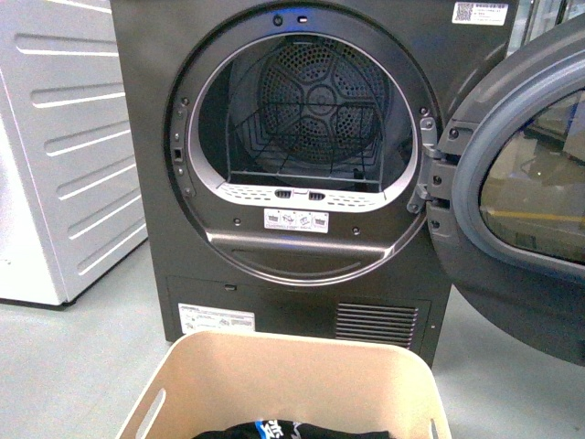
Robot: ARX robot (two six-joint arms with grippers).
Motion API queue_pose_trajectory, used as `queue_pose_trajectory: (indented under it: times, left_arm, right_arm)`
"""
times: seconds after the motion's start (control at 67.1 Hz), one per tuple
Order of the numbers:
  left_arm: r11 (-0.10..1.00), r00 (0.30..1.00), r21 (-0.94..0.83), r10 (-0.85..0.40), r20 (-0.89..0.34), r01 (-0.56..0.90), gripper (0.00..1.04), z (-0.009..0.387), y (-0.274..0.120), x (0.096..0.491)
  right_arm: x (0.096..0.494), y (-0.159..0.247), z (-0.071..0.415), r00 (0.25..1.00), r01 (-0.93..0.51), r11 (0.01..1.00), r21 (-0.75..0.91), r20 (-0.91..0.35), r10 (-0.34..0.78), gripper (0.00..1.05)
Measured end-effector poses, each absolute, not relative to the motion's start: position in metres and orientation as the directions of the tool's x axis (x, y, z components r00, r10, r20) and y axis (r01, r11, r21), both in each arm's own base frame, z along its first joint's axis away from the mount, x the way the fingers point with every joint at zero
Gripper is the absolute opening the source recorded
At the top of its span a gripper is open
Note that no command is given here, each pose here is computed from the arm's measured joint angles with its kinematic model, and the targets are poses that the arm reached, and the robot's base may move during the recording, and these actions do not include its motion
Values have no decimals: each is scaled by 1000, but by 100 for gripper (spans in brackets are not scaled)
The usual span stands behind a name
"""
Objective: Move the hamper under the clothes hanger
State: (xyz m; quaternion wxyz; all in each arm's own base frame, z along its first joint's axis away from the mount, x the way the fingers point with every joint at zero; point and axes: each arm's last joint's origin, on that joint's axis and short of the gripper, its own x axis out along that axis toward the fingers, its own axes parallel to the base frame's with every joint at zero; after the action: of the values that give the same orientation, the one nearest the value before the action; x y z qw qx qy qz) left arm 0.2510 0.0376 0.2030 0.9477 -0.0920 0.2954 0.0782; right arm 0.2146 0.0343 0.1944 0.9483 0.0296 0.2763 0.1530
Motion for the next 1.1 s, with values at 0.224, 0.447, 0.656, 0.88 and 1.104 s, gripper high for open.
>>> queue_pose_trajectory:
  times: [0.224,0.447,0.656,0.88,1.104]
  left_arm:
    - [995,682,-81,-15,-731,-66,98,163,26,326]
    - [999,624,6,-21,-781,41,98,133,19,366]
    - [995,581,27,-33,-813,95,98,107,15,384]
    - [989,561,4,-78,-824,145,98,83,2,389]
    - [989,558,4,-81,-826,150,98,58,0,392]
  right_arm:
    - [292,71,170,718,-236,969,74,-659,226,97]
    - [333,83,134,687,-173,985,-16,-719,109,97]
    - [355,93,99,657,-171,982,-76,-752,57,97]
    - [370,93,72,625,-152,983,-108,-781,10,97]
    - [379,90,52,586,-116,990,-84,-810,0,97]
